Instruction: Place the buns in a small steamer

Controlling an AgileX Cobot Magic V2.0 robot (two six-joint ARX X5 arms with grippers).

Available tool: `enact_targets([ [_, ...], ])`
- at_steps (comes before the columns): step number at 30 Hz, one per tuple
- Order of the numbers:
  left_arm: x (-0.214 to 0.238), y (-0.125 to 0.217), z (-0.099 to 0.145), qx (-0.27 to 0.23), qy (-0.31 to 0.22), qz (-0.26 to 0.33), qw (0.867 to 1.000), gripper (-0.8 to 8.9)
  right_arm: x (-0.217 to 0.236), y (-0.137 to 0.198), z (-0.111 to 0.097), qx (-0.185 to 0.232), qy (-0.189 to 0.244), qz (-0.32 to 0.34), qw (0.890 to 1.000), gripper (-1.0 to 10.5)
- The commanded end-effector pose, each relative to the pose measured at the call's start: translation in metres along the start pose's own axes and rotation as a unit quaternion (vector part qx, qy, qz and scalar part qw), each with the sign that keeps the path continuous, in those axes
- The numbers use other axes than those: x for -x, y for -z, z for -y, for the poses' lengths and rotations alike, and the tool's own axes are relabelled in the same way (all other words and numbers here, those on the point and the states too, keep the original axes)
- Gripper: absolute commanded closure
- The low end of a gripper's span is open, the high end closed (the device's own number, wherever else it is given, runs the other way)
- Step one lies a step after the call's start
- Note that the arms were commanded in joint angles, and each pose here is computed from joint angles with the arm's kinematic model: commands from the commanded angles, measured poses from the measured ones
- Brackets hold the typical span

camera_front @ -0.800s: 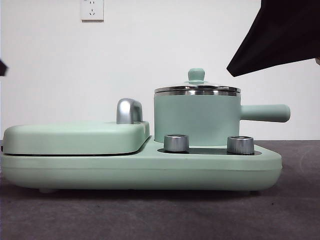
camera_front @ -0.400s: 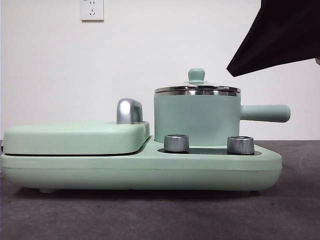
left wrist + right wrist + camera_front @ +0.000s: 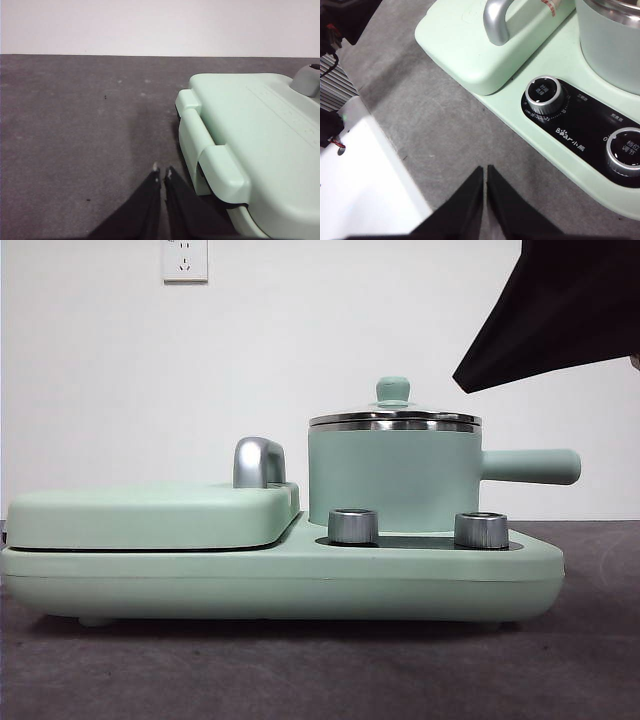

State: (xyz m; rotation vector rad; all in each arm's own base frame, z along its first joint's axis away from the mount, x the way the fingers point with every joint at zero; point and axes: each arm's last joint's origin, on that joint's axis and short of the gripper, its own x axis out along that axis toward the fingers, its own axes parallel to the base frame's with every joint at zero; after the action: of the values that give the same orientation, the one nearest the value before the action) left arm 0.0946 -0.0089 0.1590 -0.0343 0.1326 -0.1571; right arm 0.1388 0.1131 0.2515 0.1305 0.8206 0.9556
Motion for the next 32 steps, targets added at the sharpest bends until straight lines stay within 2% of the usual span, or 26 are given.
enact_targets([
  [1,-0.002,0.004,0.000,-0.007,-0.001,0.000,1.000,7.98,0.001,-0.005,-0.004,0.012,-0.006,0.009,1.000,9.4],
  [8,-0.002,0.004,0.000,-0.007,-0.001,0.000,1.000,7.98,0.001,-0.005,-0.004,0.014,-0.006,0.009,1.000,9.4],
  [13,-0.002,0.004,0.000,-0.007,-0.001,0.000,1.000,7.98,0.008,-0.007,-0.003,0.129,0.023,0.033,0.991,9.4],
  [15,-0.002,0.004,0.000,-0.007,-0.001,0.000,1.000,7.98,0.016,-0.007,-0.001,0.195,0.047,0.056,0.978,9.4],
  [18,-0.002,0.004,0.000,-0.007,-0.001,0.000,1.000,7.98,0.031,-0.001,0.005,0.231,0.084,0.113,0.963,9.4],
  [22,-0.002,0.004,0.000,-0.007,-0.001,0.000,1.000,7.98,0.049,0.022,0.021,0.224,0.169,0.181,0.942,9.4],
  [25,-0.002,0.004,0.000,-0.007,-0.001,0.000,1.000,7.98,0.055,0.045,0.036,0.205,0.261,0.235,0.914,9.4],
  [27,-0.002,0.004,0.000,-0.007,-0.001,0.000,1.000,7.98,0.054,0.061,0.046,0.190,0.305,0.270,0.893,9.4],
  [30,-0.002,0.004,0.000,-0.007,-0.001,0.000,1.000,7.97,0.049,0.082,0.057,0.179,0.344,0.314,0.867,9.4],
  [32,-0.002,0.004,0.000,-0.007,-0.001,0.000,1.000,7.98,0.045,0.094,0.063,0.171,0.356,0.337,0.854,9.4],
])
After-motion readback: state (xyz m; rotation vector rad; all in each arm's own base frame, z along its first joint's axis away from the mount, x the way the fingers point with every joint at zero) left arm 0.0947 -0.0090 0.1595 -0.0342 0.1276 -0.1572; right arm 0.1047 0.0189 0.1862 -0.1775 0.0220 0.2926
